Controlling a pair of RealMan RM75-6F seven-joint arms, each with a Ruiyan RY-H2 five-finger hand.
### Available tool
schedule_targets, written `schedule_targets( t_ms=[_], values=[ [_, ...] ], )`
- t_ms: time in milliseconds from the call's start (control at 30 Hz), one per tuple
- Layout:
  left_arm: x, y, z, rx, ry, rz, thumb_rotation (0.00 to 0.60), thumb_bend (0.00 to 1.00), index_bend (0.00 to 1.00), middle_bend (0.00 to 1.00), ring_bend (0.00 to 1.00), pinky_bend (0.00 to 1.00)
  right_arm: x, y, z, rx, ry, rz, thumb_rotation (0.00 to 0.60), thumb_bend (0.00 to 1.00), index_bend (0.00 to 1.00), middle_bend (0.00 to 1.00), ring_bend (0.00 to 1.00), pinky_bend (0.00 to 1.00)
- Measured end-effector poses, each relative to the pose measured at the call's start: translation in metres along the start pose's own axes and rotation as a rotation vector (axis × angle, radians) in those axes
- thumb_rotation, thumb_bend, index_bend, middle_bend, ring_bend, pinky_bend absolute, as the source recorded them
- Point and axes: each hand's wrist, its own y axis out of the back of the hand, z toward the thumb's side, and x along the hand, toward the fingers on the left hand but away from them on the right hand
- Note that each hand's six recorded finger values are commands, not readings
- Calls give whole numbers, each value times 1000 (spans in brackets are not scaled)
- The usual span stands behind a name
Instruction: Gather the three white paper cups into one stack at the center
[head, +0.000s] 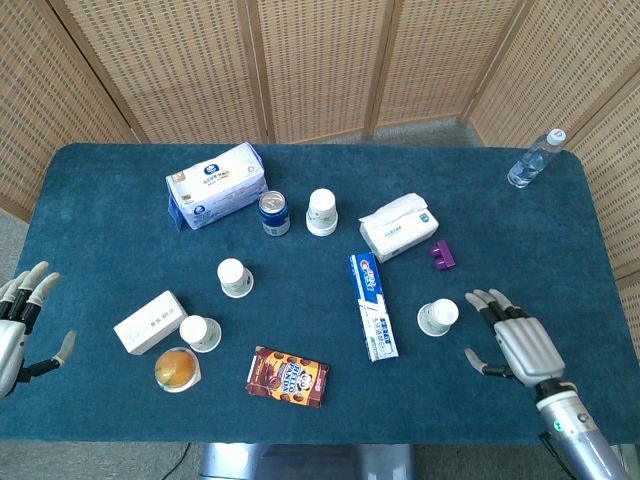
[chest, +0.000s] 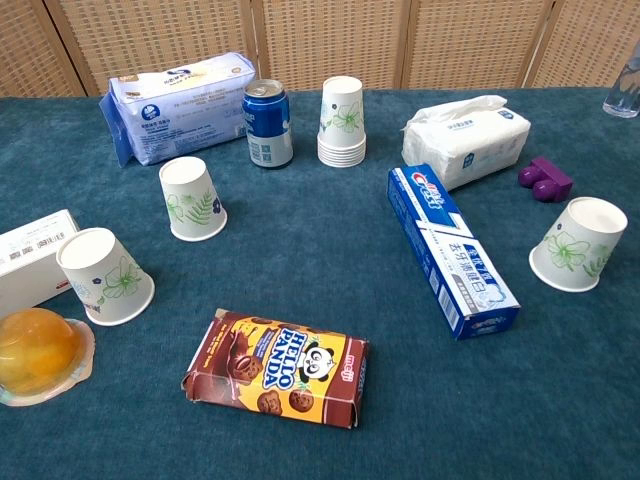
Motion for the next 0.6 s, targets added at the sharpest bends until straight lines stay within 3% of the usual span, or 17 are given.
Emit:
schedule_targets(
  t_ms=[600],
  values=[
    [-2,4,0,-3,8,2,357,465,5,35,14,111,-38,-14,16,-16,48,69,408,414,0,0,0,266]
  ],
)
